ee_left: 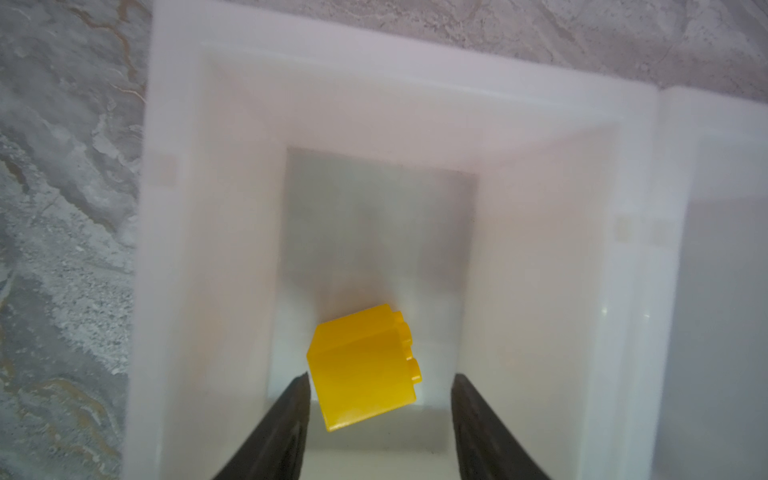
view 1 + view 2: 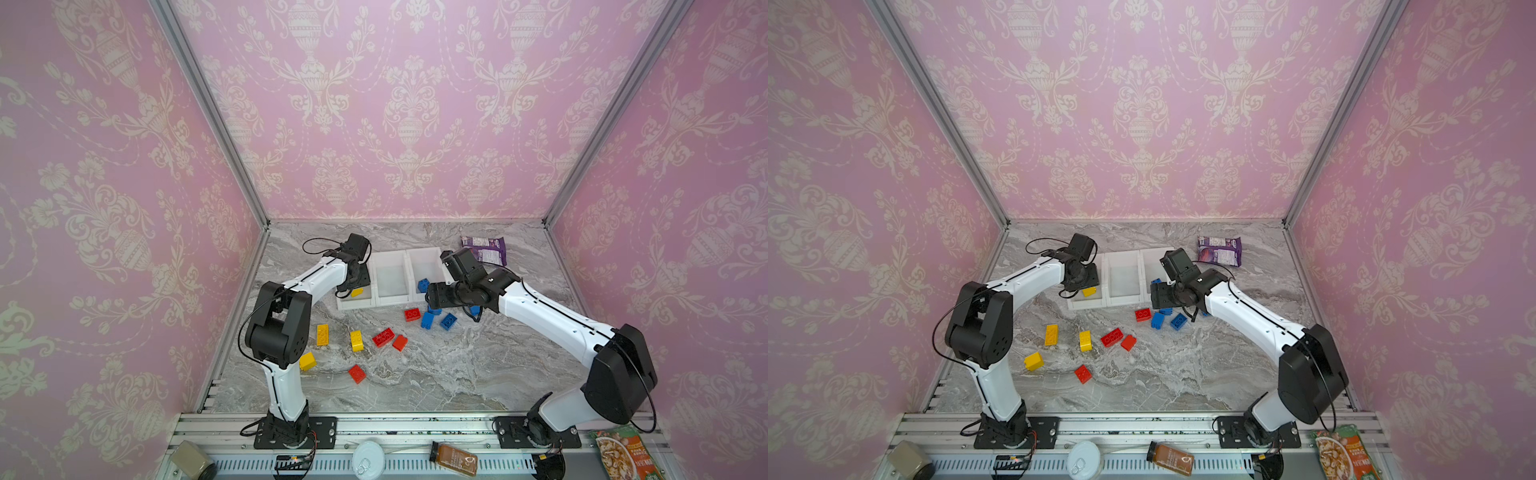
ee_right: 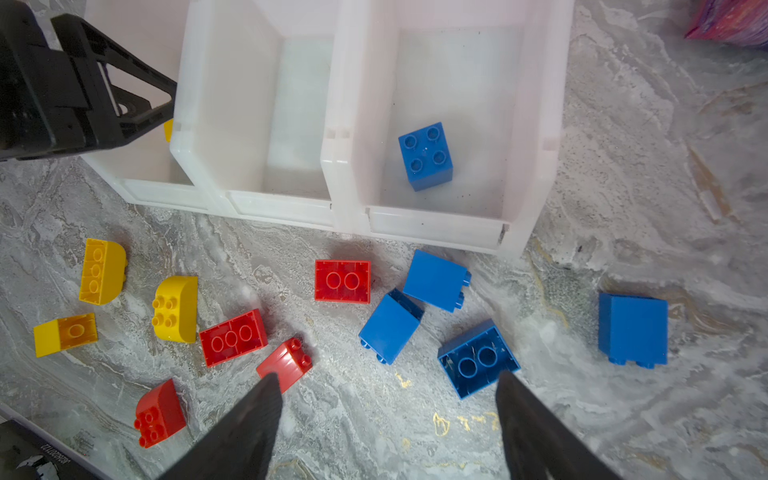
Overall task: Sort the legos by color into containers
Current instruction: 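Lift the yellow brick into the nearest bin compartment and release, then lower the right gripper and grasp another blue brick near the bin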
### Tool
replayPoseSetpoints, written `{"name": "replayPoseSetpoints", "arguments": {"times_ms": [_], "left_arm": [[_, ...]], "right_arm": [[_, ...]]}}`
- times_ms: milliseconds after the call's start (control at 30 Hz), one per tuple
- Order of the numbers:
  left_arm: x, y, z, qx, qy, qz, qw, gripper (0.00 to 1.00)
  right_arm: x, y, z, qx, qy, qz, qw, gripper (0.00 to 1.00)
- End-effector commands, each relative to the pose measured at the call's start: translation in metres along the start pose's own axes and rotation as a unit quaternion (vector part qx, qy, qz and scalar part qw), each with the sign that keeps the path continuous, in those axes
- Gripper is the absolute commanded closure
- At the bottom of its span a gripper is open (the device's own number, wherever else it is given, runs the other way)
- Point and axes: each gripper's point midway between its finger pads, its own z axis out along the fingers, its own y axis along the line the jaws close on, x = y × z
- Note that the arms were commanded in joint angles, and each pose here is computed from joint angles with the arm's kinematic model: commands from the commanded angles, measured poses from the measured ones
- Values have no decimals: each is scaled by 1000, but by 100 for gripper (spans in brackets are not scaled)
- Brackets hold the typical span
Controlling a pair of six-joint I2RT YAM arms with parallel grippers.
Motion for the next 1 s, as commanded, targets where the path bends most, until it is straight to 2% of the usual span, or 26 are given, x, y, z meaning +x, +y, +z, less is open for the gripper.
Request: {"name": "replayPoseSetpoints", "arguments": {"times_ms": [0,333,567,800,967], "left_arm": [[-6,-2,-20,19,-13,5,1000,41],[-16,-20,-66,97,-59,-3,994,28],[-5,-17,-83,124,-68,1,990,19],[9,-18,-91,172,-79,-15,982,13],[14,-15,-92,176,-79,-14,981,12]], "right_arm": [[8,-1,9,18,11,10,1000,18],[33,4,35,58,41,56,996,18],[47,11,48,72,63,81,992,20],[57,2,62,95,69,109,987,28],[54,-3,69,118,66,109,985,35]]}}
